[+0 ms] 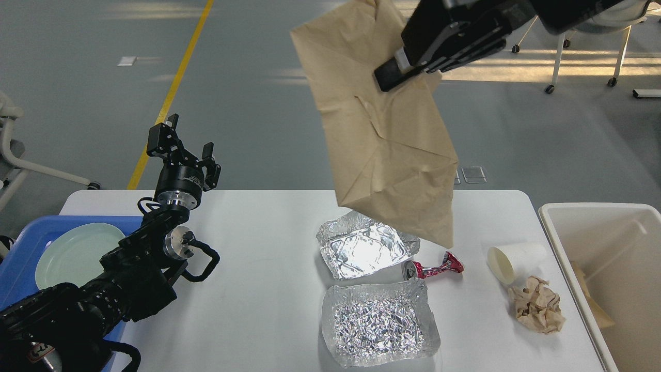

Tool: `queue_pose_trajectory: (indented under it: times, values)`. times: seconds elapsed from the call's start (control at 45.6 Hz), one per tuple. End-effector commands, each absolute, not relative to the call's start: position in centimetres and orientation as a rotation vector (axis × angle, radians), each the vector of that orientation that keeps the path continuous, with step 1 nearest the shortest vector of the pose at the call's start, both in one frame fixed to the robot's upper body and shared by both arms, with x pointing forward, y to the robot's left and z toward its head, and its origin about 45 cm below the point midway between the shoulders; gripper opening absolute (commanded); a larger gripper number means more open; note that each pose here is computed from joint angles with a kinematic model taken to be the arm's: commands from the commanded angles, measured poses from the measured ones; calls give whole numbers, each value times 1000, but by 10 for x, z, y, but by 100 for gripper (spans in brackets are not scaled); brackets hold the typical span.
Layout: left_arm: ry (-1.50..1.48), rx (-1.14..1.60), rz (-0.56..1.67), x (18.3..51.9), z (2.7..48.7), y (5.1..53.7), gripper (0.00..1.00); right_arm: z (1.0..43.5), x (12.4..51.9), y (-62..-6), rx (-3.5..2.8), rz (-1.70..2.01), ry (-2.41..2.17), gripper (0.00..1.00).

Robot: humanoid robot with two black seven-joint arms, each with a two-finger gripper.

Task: Tidy desktop
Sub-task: 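Lift the brown paper bag and carry it over the white bin, then open the right gripper to drop the bag into the bin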

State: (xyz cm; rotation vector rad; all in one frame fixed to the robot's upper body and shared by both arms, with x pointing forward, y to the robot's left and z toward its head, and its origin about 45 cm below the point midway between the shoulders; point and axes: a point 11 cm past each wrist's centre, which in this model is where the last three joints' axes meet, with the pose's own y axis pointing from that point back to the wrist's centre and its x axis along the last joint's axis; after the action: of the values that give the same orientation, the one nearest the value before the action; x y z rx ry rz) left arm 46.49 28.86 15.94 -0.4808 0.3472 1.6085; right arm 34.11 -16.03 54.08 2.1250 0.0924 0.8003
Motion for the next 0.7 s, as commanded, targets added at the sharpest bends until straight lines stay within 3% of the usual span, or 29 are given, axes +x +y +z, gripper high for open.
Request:
queue_pose_trajectory:
  times: [0.0, 0.219, 0.482, 0.679]
  values:
    - [347, -481, 1608, 465, 159, 289, 100, 496, 384, -215, 1994, 693, -1, 0]
    - [348, -480, 1608, 465, 159, 288, 100, 427, 421, -299, 1786, 518, -76, 0]
    - [347, -481, 1608, 465, 159, 289, 100, 341, 418, -397, 1605, 216, -128, 0]
    - [347, -481, 1608, 465, 159, 289, 100, 295, 424, -473, 1355, 280, -211, 0]
